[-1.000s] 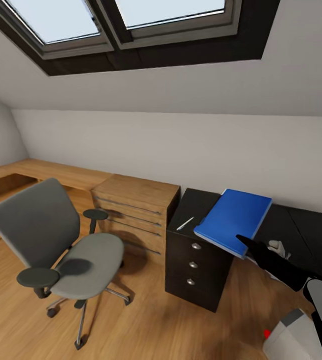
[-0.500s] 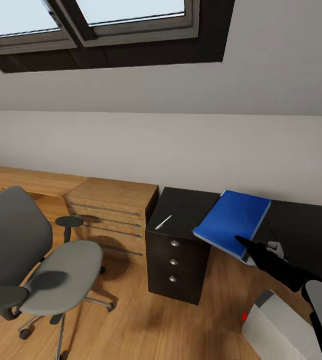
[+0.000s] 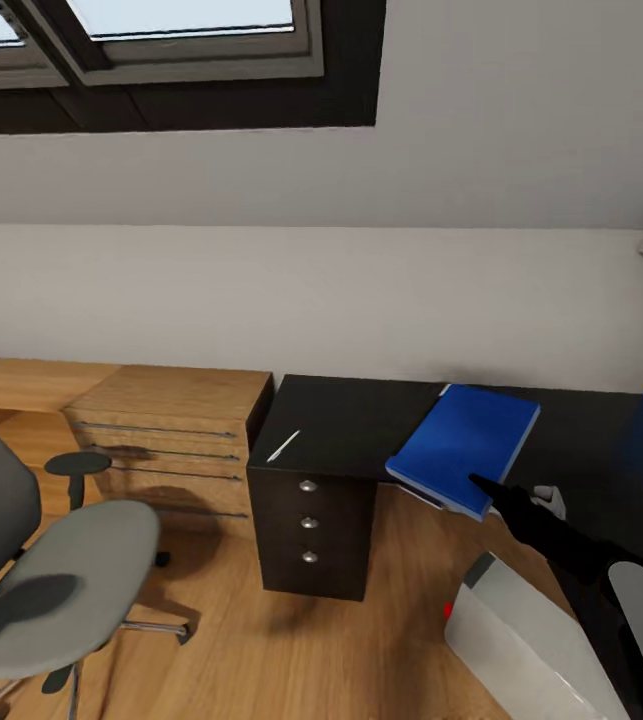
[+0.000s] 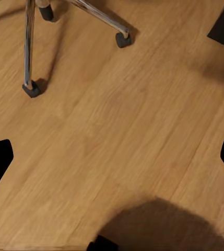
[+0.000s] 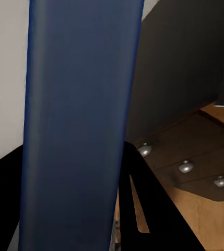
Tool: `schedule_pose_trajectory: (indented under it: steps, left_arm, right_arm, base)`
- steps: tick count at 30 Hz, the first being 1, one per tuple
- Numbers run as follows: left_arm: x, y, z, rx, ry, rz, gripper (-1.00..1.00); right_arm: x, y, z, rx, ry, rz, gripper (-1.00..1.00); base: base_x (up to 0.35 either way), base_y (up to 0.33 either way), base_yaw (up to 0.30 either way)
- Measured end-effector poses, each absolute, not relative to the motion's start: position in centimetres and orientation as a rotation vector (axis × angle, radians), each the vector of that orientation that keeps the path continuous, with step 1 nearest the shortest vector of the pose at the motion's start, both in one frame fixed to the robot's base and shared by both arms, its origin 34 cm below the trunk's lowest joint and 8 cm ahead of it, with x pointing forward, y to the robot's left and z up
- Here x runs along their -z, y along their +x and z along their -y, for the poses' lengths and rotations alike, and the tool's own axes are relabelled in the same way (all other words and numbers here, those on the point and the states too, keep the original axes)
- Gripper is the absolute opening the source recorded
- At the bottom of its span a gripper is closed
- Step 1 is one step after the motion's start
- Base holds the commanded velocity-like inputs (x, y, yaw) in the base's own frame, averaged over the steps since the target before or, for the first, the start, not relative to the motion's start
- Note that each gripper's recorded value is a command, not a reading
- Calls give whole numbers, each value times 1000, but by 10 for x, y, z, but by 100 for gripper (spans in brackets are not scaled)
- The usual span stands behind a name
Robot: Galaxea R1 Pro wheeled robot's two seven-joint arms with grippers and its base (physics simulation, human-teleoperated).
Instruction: In the bedroom, organize the workspace by keeping the computer under the desk, ensuring the monitor is on the desk, placing the keyboard on the desk next to the monitor, placing the mouse on the desk next to the keyboard, moving the folder from the swivel chair onto the desk next to the mouse, stacking the notebook on top of the folder with the pen on top of the notebook, and positioning the swivel chair next to the desk.
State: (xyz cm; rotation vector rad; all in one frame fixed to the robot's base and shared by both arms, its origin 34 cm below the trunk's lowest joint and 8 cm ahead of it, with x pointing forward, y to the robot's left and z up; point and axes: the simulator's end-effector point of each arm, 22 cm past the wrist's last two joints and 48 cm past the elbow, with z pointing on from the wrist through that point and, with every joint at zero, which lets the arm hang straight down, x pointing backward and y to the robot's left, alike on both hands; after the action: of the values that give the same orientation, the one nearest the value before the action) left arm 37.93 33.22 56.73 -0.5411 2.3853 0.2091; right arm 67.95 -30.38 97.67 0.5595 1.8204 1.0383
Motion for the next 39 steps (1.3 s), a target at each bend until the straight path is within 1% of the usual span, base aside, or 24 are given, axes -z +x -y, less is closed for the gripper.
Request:
schedule_pose_trajectory:
  steps: [8, 14, 25, 29, 39]
  left_arm:
    - [-565, 374, -330, -209, -521, -2397, 100]
    - [-568, 382, -320, -200, -351, -2401, 100]
    - [-568, 382, -320, -202, -336, -2402, 100]
    - [-568, 382, -319, -202, -337, -2403, 100]
    - [-568, 381, -319, -201, -337, -2406, 100]
  right_arm:
    - [-960, 679, 305, -1044, 595, -1844, -100]
    - [-958, 679, 306, -1043, 599, -1847, -100]
    - [-959, 680, 308, -1032, 603, -1835, -100]
    - [-957, 681, 309, -1032, 609, -1836, -100]
    - [-954, 679, 306, -1074, 612, -1824, -100]
  base:
    - [0, 0, -297]
    - [0, 0, -297]
    - [0, 0, -292]
    - [0, 0, -130]
    - [0, 0, -6]
